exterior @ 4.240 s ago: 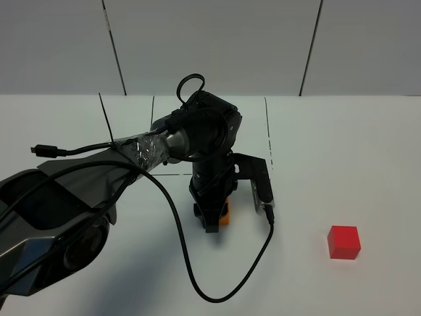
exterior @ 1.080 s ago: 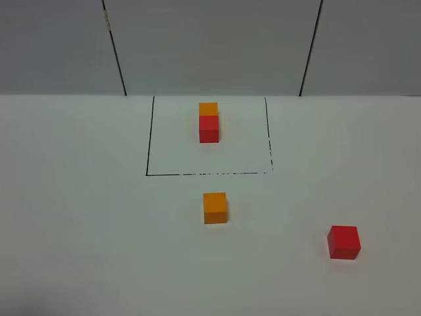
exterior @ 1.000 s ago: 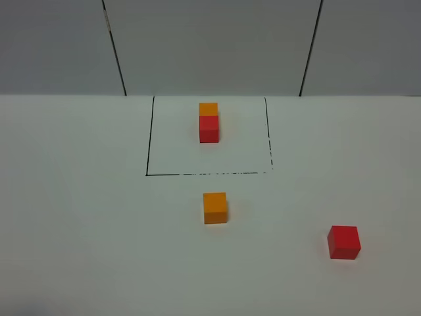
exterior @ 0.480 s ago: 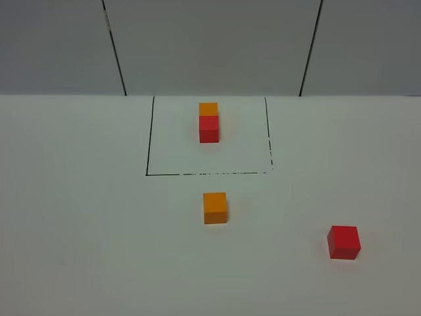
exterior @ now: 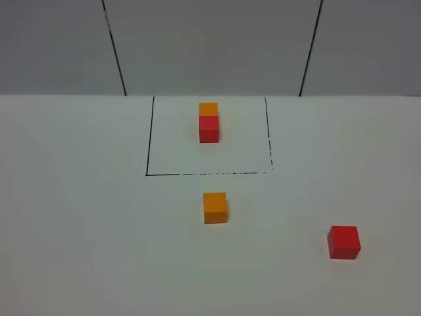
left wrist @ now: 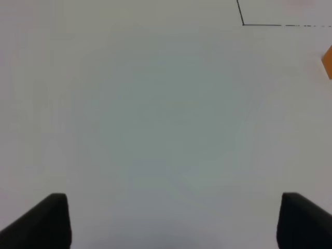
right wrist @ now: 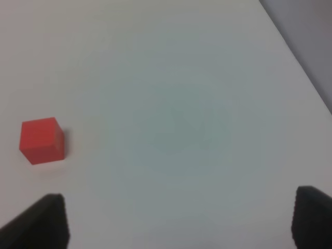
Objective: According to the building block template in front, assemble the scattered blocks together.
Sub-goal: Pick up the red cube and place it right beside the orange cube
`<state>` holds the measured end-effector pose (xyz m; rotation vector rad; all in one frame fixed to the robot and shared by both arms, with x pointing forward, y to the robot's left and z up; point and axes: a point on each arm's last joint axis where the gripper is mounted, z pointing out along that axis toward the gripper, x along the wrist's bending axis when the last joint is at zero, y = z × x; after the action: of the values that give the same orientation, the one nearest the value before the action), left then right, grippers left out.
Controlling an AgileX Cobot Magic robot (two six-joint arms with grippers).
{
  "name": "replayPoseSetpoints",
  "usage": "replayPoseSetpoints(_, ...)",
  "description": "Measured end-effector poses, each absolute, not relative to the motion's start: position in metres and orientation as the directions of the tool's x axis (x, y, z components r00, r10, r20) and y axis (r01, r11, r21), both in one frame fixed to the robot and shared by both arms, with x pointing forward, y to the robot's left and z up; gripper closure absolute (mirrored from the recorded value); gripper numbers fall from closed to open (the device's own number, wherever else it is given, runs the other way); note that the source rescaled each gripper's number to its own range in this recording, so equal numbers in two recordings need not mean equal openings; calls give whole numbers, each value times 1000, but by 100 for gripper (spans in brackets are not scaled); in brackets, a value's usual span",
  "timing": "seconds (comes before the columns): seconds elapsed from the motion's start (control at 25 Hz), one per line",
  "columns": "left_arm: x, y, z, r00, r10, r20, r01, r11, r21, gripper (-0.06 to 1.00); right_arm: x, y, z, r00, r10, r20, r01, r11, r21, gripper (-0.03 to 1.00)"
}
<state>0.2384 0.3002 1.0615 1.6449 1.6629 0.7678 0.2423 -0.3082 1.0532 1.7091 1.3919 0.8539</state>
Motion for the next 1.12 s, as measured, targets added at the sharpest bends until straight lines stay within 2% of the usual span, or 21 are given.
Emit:
replayPoseSetpoints(0.28, 228, 302, 1047, 14, 999, -42, 536, 28, 844, 21, 242, -308, 1053, 183, 983, 34, 476, -119, 872, 24)
replayPoseSetpoints(0.72, 229, 302, 1047, 15, 999, -41, 523, 27, 852, 36, 242, -308, 1053, 183, 983, 34, 476, -119, 872, 24)
replayPoseSetpoints(1.12, 229, 302, 1047, 15, 999, -41, 523, 27, 852, 37, 242, -308, 1053, 183, 983, 34, 476, -119, 872, 24)
